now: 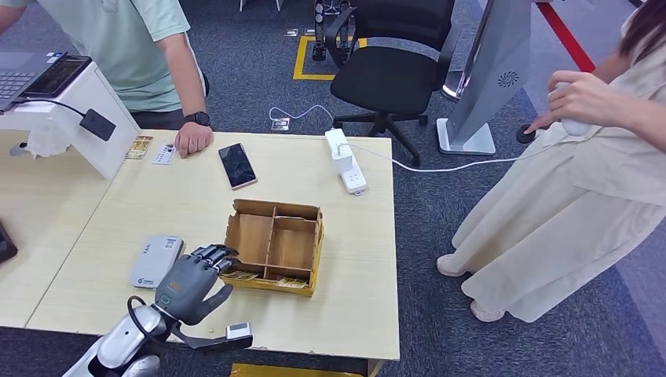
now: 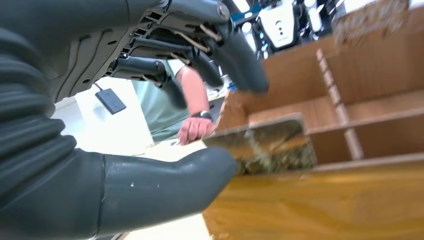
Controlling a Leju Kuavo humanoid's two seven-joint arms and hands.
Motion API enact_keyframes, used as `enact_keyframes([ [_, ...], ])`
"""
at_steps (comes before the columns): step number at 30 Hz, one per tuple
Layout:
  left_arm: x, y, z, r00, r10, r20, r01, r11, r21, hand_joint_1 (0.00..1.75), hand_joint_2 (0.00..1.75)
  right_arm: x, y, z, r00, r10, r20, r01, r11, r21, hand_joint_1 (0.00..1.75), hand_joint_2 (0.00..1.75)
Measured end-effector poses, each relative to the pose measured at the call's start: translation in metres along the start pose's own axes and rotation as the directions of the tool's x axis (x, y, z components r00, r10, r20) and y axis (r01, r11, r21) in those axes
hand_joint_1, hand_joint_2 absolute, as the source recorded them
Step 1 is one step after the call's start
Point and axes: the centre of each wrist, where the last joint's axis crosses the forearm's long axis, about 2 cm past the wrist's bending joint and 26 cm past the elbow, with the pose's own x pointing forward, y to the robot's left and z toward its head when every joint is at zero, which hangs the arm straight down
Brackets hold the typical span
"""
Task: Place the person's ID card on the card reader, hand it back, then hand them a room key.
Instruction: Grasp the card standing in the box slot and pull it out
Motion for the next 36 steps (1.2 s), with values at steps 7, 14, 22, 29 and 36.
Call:
enact_keyframes([
  [7,0.0021,0.0004,0.0031,1.0,0.004,0.018,-0.004,1.0,-0.019,1.75,1.75,0.0001,-0.0001,-0.0001,1.0,-0.006,-0.002,0.006,1.0,-0.002,0.0,0.0],
  [14,-0.0016,-0.0007,0.0061,1.0,0.011,0.021,-0.01,0.998,-0.062,1.19,1.75,0.0004,0.0,-0.0001,1.0,-0.005,-0.001,0.005,1.0,-0.004,0.0,0.0],
  [22,-0.0038,-0.0008,0.0075,1.0,0.002,0.014,-0.001,0.998,-0.06,0.0,1.75,0.0006,0.0,-0.0001,1.0,-0.005,-0.001,0.005,1.0,-0.008,0.0,0.0],
  [29,-0.0007,-0.0007,0.0052,1.0,-0.023,0.004,0.023,0.999,-0.025,0.0,1.75,0.0006,0.0,-0.0001,1.0,-0.006,-0.003,0.006,1.0,-0.009,0.0,0.0],
  [36,0.0031,-0.0008,0.0024,1.0,-0.029,0.006,0.029,1.0,0.002,0.0,1.75,0.001,0.0003,0.0,1.0,0.001,-0.006,-0.001,1.0,-0.006,0.0,0.0],
])
